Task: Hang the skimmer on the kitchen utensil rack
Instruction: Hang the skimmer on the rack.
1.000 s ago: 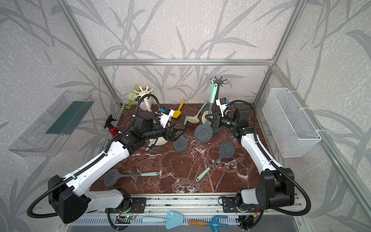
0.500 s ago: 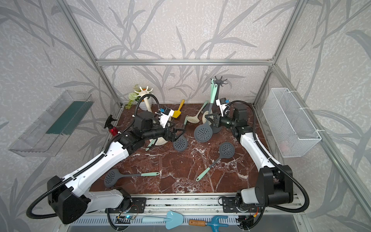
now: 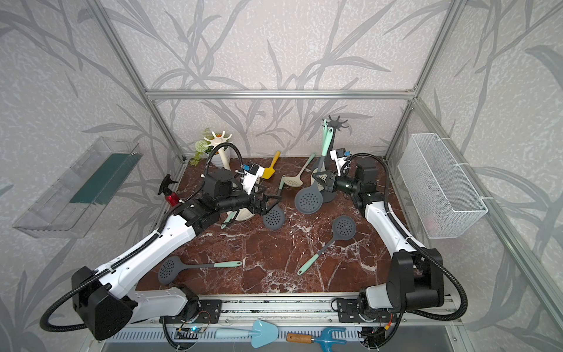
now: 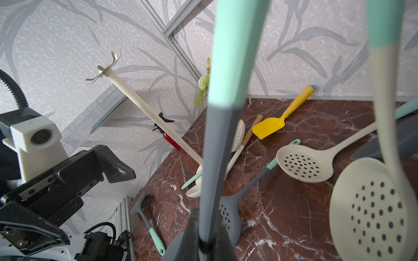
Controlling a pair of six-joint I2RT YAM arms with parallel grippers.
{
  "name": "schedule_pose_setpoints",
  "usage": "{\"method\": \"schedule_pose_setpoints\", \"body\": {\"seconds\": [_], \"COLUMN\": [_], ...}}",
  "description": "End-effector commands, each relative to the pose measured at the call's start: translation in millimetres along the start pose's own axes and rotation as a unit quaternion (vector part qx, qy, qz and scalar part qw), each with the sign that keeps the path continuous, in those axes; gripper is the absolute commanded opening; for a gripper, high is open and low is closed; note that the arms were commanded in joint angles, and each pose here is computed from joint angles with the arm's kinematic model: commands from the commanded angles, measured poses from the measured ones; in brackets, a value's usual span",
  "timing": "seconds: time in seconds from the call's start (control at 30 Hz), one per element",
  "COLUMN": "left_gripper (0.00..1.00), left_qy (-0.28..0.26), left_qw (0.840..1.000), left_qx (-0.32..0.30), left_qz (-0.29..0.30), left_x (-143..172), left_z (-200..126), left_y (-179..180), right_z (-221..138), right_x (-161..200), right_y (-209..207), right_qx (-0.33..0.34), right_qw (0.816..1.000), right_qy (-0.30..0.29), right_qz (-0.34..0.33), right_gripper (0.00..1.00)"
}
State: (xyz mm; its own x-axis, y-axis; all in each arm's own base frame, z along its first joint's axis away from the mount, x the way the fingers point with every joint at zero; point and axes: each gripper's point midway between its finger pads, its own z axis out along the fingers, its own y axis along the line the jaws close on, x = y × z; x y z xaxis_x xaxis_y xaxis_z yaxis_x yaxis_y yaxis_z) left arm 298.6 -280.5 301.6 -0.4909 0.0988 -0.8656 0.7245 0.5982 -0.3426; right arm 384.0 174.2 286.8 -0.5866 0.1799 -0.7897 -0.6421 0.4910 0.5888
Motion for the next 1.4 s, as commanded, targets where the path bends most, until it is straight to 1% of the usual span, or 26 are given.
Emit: {"method": "schedule_pose_setpoints", "body": {"seconds": [0.0,0.17,0.37,0.67,0.87,1.03,1.13,1.27,1.37], "left_gripper": [0.95,0.95,0.95,0.95,0.95,0.95,0.95,0.95,0.95], "left_qy": [-0.01,-0.01,-0.009,-0.009,-0.011,-0.011,-0.012,-0.011,-0.013], "left_qw": [1.0,1.0,1.0,1.0,1.0,1.0,1.0,1.0,1.0], "left_qx": [0.007,0.009,0.008,0.01,0.011,0.011,0.01,0.011,0.011], "left_qz": [0.016,0.016,0.017,0.018,0.019,0.02,0.019,0.019,0.02], "left_x": [-5,-5,-4,-5,-6,-6,-6,-6,-7], "left_z": [-7,-6,-6,-7,-8,-8,-9,-9,-10], "left_y": [-7,-8,-7,-9,-9,-10,-9,-10,-10], "right_z": [1,2,6,11,11,9,6,0,-6], "right_x": [3,6,-2,-5,-6,-5,-8,-17,-26], "right_y": [1,-1,-1,-12,-19,-24,-26,-22,-19], "right_qx": [-0.018,-0.018,-0.026,-0.028,-0.028,-0.014,-0.004,0.019,0.043], "right_qw": [1.0,1.0,0.999,0.995,0.992,0.992,0.993,0.995,0.996], "right_qy": [-0.001,0.003,0.003,0.016,0.014,0.011,0.005,-0.003,-0.01], "right_qz": [0.007,0.015,0.028,0.094,0.119,0.121,0.118,0.095,0.076], "right_gripper": [0.0,0.0,0.0,0.0,0.0,0.0,0.06,0.18,0.25]}}
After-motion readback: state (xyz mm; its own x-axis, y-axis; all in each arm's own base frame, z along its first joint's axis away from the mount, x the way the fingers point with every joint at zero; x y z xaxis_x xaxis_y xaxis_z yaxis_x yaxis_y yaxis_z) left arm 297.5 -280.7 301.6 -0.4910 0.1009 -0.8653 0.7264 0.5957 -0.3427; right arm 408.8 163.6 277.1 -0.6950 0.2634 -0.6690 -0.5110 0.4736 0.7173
